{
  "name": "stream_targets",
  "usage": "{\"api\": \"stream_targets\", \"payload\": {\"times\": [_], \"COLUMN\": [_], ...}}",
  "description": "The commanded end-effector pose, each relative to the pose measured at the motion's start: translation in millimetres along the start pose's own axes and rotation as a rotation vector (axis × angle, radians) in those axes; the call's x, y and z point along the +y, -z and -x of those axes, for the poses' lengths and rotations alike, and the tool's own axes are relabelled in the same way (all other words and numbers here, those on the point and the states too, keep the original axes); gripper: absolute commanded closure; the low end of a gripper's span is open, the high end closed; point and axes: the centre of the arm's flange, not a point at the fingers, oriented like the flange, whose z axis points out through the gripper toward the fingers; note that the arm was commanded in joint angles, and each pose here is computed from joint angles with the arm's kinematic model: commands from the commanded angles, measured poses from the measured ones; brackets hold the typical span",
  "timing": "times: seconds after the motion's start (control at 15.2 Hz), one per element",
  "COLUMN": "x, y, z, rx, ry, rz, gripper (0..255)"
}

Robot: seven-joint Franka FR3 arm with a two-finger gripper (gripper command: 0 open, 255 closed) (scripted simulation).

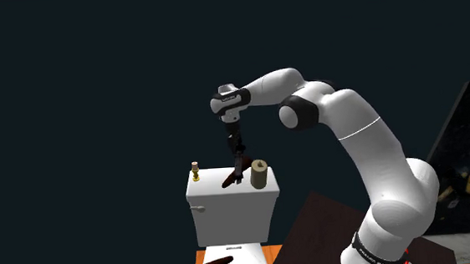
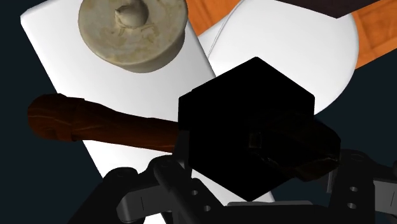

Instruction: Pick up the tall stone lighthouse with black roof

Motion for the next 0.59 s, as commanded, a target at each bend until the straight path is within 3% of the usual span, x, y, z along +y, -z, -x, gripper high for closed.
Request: {"api": "stream_targets", "payload": {"times": [0.0, 0.53], "x": [-2.2, -8.2], "y": [10.9, 41.8], "z": [2.6, 10.4], "rx": [0.000, 0.000], "ry": [0.000, 0.000], "rz": [0.000, 0.000], "gripper": [255, 255]}}
